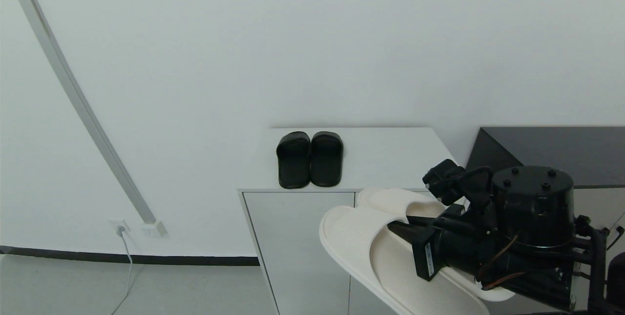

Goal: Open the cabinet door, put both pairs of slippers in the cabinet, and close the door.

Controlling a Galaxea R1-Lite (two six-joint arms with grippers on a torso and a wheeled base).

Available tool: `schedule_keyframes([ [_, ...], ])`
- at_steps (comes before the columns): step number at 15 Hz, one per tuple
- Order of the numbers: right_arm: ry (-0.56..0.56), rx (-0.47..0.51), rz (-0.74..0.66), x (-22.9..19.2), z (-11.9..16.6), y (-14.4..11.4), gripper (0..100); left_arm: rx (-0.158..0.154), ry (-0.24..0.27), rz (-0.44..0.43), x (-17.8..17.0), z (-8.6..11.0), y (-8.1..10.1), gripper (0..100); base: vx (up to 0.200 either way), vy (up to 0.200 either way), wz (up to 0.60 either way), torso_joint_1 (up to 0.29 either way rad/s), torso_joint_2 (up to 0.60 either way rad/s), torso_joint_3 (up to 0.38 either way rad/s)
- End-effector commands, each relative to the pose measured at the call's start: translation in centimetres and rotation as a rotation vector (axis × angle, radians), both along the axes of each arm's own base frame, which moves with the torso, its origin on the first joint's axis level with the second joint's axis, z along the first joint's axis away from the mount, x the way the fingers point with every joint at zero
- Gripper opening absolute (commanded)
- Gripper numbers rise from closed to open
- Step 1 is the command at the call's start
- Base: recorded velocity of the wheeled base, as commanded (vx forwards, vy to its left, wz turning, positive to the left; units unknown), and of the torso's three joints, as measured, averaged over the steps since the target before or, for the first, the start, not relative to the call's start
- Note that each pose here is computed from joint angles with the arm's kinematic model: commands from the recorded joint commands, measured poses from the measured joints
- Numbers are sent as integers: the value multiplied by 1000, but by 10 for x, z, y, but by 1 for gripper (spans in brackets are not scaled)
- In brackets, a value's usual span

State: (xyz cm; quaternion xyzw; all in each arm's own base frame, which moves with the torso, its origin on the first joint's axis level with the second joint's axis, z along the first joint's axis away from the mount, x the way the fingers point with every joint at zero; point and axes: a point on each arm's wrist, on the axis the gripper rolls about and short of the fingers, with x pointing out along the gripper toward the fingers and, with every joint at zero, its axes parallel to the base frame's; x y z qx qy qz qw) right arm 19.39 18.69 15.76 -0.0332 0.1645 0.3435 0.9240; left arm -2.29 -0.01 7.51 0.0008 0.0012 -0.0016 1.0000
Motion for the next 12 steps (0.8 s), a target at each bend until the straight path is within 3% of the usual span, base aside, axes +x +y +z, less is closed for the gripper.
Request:
schedule_keyframes([
  [1,7,-5,0,0,-2,0,0,0,1,0,0,0,0,0,0,0,0,0,0,0],
  [9,4,-4,5,-2,-1,0,0,-3,1,0,0,0,0,0,0,0,0,-154,354,193],
  [10,4,-4,8,-2,-2,1,0,-3,1,0,0,0,0,100,0,0,0,-203,476,271],
  [12,5,-5,14,-3,-2,2,0,-3,1,0,0,0,0,100,0,0,0,-239,535,303],
])
